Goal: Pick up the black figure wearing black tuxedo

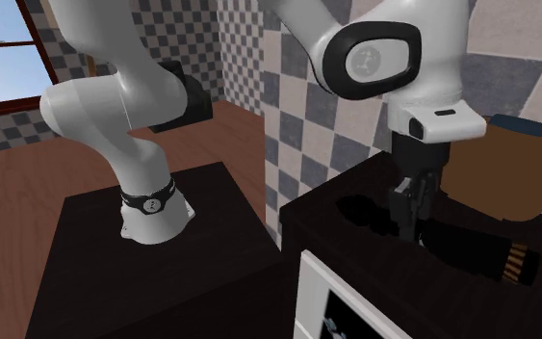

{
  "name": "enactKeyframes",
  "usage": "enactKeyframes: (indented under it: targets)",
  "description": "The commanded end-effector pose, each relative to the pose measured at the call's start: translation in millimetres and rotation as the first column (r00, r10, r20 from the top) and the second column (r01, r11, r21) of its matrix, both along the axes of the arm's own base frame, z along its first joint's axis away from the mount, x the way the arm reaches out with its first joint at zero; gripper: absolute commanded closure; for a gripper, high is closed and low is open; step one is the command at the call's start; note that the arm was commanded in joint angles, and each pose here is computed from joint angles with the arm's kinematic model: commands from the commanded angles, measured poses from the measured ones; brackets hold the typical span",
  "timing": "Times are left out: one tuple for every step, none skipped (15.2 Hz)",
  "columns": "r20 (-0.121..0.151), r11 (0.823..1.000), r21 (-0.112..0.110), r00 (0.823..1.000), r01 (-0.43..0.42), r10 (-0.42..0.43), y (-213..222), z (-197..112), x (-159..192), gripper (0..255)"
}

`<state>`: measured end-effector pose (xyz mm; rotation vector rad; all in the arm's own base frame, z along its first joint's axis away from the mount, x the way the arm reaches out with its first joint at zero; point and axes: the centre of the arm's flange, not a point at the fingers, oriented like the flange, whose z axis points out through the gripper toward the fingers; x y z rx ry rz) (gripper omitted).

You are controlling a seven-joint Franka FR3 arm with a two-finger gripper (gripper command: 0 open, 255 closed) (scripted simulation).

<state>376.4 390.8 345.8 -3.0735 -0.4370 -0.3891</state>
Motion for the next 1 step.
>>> enactKeyframes:
  targets:
    - [0.000, 1.000, 0.001, 1.000, 0.000, 0.000, 0.2, 4.1, 0.3, 255]
